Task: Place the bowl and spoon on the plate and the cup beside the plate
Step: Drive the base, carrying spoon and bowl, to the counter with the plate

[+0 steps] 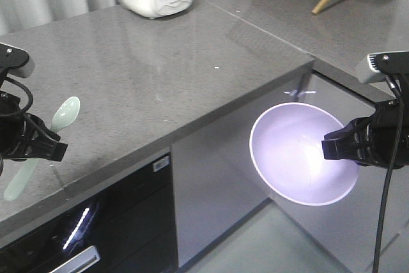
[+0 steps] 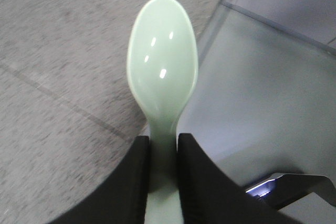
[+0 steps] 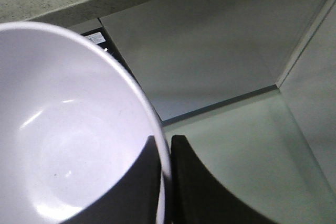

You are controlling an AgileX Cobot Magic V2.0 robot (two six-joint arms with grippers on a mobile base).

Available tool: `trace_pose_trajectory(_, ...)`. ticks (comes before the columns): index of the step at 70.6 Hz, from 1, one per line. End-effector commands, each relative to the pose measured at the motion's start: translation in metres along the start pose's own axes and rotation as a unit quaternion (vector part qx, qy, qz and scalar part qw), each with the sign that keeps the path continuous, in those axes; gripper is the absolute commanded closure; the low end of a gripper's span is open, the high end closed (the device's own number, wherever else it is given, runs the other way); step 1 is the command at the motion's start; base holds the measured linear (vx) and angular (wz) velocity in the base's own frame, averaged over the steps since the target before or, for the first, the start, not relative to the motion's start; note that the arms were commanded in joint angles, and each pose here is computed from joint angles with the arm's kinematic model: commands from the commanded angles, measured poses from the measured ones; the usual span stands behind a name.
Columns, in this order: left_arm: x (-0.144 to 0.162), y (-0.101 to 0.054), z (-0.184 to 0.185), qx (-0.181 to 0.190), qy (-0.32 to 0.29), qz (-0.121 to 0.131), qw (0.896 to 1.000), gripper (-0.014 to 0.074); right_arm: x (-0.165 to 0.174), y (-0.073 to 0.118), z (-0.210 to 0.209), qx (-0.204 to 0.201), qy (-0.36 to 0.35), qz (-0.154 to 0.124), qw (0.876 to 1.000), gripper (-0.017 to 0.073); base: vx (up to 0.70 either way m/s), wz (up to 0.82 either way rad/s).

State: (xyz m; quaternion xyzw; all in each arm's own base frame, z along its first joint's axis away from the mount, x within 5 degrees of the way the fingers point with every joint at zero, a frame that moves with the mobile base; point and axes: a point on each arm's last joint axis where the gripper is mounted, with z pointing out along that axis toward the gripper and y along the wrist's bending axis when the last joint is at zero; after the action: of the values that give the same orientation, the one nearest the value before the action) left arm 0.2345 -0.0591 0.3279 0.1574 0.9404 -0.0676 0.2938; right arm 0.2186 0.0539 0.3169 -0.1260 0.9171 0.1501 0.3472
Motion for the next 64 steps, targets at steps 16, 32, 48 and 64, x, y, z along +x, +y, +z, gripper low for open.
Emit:
trace_pose_trajectory(16,-0.0090,-0.0024,-0.0132,0.002,-0.050,-0.003,0.999,0.0514,-0.0110,0.0023,-0.0115,0.003,-0.049,0.003,0.999,0.0562,-0.03,-0.44)
trace_pose_trajectory(32,-0.0090,-0.0024,-0.0132,0.002,-0.050,-0.003,0.999,0.0514,-0.0110,0.0023,-0.0115,0.003,-0.049,0.003,0.999,0.0562,0.02,-0.45)
trace_pose_trajectory(48,-0.0090,-0.0024,-0.0132,0.002,-0.050,-0.003,0.999,0.0514,-0.0110,0.0023,-0.0115,0.003,-0.049,0.003,0.999,0.0562,0.06,-0.39)
trace_pose_trajectory(64,-0.0090,-0.0024,-0.0132,0.002,-0.050,-0.003,0.999,0.0514,-0.0110,0.0023,-0.0115,0.003,-0.049,0.003,0.999,0.0562,0.10,-0.36)
